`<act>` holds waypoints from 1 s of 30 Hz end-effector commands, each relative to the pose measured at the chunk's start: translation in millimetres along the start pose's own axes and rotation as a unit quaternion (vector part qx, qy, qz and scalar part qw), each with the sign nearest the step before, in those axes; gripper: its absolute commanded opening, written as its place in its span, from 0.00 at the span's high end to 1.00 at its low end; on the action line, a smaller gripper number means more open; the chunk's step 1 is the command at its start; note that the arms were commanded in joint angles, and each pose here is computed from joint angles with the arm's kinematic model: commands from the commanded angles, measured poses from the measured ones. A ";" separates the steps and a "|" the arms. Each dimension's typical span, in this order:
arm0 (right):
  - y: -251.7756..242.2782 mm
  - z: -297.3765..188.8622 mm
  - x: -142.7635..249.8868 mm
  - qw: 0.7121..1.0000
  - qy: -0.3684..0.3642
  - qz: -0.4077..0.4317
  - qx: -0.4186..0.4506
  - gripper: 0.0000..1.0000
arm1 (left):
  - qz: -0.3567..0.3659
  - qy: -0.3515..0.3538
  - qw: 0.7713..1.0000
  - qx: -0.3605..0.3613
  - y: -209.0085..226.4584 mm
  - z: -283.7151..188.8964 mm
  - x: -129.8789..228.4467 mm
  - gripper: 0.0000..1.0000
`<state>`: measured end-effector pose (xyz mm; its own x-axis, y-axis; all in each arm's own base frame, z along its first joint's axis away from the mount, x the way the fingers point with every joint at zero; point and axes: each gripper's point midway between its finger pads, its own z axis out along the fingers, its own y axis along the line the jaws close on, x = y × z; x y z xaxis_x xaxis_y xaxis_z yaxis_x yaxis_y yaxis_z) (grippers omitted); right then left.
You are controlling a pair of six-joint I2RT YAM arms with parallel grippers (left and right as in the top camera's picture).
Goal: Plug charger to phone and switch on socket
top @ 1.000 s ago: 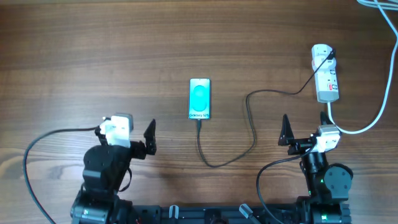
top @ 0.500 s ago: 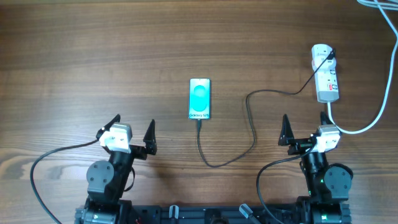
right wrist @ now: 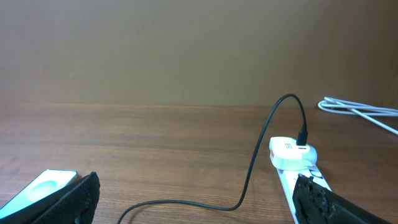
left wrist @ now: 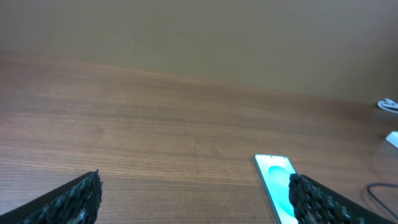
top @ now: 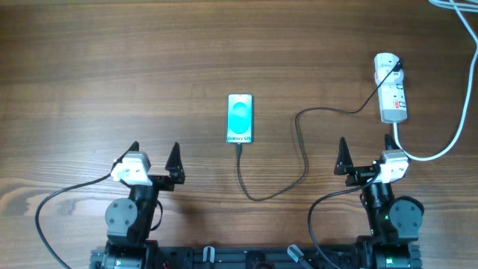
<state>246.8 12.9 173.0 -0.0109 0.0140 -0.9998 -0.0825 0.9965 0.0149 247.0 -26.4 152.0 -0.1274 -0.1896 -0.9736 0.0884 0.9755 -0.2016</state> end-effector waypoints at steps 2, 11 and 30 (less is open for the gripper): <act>-2.3 -0.7 -3.1 1.000 -0.007 0.006 0.006 0.00 | -0.007 -0.017 1.000 -0.018 8.0 -2.3 -4.7 0.00; -2.3 -0.7 -3.1 1.000 -0.007 0.006 0.006 0.00 | 0.012 -0.026 0.999 -0.039 18.8 -3.9 -9.3 0.00; -2.3 -0.7 -3.1 1.000 -0.007 0.006 0.006 0.00 | 0.061 -0.035 0.993 -0.095 36.8 -6.6 -14.6 0.00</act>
<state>246.8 12.9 173.0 -0.0109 0.0140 -0.9998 -0.0825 0.9965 0.0149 246.0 4.2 160.0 -0.0692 -0.0637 -0.9956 -0.0419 0.9973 -0.0609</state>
